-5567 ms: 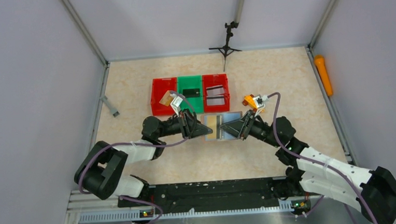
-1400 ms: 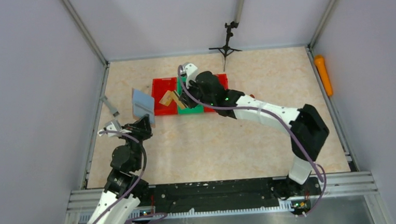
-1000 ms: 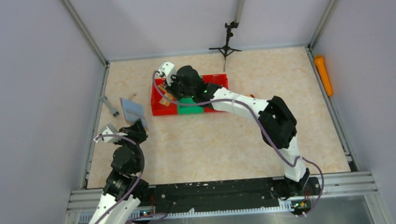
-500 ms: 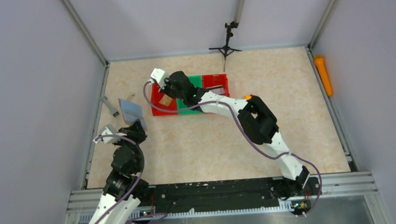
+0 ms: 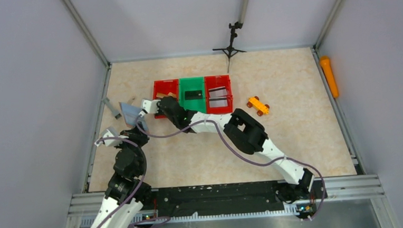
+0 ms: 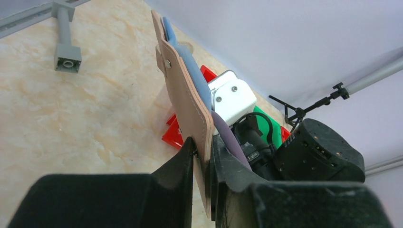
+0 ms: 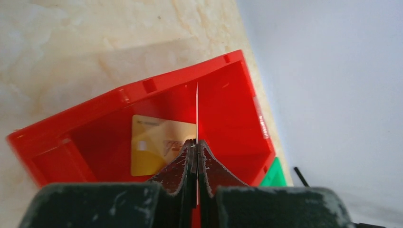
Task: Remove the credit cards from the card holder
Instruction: Place the credit card in the storage box.
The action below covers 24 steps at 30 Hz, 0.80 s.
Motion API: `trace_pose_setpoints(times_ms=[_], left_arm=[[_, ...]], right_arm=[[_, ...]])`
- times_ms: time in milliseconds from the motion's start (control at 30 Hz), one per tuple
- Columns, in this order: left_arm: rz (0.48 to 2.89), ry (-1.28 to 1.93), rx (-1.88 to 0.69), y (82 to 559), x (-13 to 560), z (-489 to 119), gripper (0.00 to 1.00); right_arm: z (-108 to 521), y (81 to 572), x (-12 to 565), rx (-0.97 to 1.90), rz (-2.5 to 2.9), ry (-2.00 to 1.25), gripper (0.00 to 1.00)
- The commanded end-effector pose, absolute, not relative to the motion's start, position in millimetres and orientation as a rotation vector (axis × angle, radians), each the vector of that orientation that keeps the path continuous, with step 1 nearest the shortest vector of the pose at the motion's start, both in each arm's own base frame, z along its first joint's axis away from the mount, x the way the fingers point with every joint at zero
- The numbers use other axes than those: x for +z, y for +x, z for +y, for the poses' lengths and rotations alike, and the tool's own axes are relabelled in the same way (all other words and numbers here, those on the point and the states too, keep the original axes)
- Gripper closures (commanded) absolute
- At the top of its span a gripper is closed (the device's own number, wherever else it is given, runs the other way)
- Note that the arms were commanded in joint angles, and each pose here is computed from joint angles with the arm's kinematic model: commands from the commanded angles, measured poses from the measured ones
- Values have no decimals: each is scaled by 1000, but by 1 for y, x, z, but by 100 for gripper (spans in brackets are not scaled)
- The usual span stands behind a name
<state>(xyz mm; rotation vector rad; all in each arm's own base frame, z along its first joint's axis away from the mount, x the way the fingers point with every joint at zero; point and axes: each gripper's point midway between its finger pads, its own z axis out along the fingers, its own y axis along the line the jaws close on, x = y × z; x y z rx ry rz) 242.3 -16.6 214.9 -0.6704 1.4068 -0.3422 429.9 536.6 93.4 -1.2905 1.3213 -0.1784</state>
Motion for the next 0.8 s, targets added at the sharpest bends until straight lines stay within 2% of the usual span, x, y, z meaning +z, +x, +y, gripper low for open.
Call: trace_pose_setpoints(times_ms=[0,267,500,600,667,767], left_arm=[[1359,-663,-401,243,230,-22,100],[1362,-657,-404,243,230,-23,100],[1363,-654,-405,243,229,-23,100],[1363,-655,-403,243,229,-23,100],[1361,-655,-405,243,230,-23,100],[1360,-656,-404,243,231,-22,100]], right_arm=[[536,441,132,-264,1224,-1267,100],[528,443,128,-419,1123,-1405,100],[527,440,129,-417,1110,-1444,99],[526,441,136,-421,1113,-1406,91],[526,441,145,-400,1122,-1363,76],[528,437,160,-340,1127,-1333,71]])
